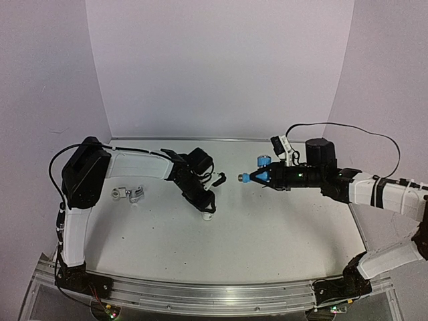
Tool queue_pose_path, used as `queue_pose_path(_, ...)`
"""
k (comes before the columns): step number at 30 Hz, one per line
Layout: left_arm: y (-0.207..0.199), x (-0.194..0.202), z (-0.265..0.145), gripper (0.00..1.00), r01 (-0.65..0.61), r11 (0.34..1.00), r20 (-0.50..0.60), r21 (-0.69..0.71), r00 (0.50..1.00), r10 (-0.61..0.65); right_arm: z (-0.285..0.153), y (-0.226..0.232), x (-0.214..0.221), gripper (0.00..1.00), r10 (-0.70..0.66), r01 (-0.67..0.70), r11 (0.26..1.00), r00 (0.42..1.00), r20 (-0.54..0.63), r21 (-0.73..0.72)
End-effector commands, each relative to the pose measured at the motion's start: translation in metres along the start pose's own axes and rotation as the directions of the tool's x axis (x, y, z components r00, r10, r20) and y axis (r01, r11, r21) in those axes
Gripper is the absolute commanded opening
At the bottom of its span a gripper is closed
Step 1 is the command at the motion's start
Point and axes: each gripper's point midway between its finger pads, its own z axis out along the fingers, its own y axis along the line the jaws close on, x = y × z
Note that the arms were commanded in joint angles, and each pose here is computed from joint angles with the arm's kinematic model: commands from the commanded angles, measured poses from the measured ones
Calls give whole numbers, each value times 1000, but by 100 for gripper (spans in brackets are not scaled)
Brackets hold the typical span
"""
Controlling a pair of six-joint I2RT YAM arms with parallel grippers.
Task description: Install the water faucets
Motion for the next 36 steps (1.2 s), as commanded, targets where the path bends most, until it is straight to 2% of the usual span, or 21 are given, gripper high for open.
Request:
queue_pose_path(1,-2,6,-5,8,-6,1000,-46,-14,999,5,-7,5,-11,0,-95,94,995,995,40,28)
queue_pose_path(4,-12,-14,-31,2,43,999,22,17,999,-43,-7,0,-14,0,-190,188,979,982,17,82)
queue_pose_path(5,-24,-33,-58,0,122,988,79,90,988,-130,-9,3,-24,0,-285,281,954,958,21,103)
queue_pose_path(7,-38,-60,-107,0,223,945,137,239,956,-260,-11,11,-35,0,-439,434,894,898,33,110)
queue_pose_path(10,-47,-90,-172,0,295,863,203,411,893,-402,-14,30,-53,0,-632,622,774,771,78,122)
queue_pose_path(11,-51,-102,-204,0,319,785,204,531,851,-484,-17,45,-64,0,-723,710,691,680,125,133)
queue_pose_path(13,-61,-111,-249,0,309,655,176,689,806,-566,-21,71,-78,0,-814,805,576,547,196,144)
queue_pose_path(14,-69,-111,-273,0,276,596,162,754,801,-576,-23,82,-84,0,-838,834,532,496,226,147)
queue_pose_path(15,-71,-108,-277,0,288,548,128,785,791,-599,-25,89,-88,0,-853,851,503,460,246,153)
queue_pose_path(16,-75,-114,-300,0,249,473,121,845,773,-623,-28,105,-94,0,-873,879,450,395,285,158)
queue_pose_path(17,-80,-113,-313,0,228,419,104,879,766,-635,-29,114,-97,0,-881,893,422,362,305,159)
queue_pose_path(18,-83,-111,-326,0,223,354,69,908,755,-652,-31,129,-101,0,-895,916,364,294,336,168)
queue_pose_path(19,-86,-110,-333,0,207,328,65,922,751,-657,-31,135,-103,0,-899,923,342,267,347,175)
queue_pose_path(21,-89,-109,-348,0,197,232,17,953,728,-685,-26,151,-104,0,-908,937,286,199,368,200)
queue_pose_path(23,-90,-108,-355,0,184,194,3,964,717,-698,-24,164,-109,0,-904,937,254,141,404,240)
queue_pose_path(25,-90,-109,-360,0,179,184,4,966,708,-706,-22,175,-111,0,-889,936,242,109,445,256)
queue_pose_path(28,-90,-108,-364,0,175,180,6,968,700,-714,-13,178,-112,0,-881,936,238,96,463,258)
queue_pose_path(36,-93,-106,-362,0,176,175,4,969,694,-720,2,179,-113,0,-871,932,257,109,479,256)
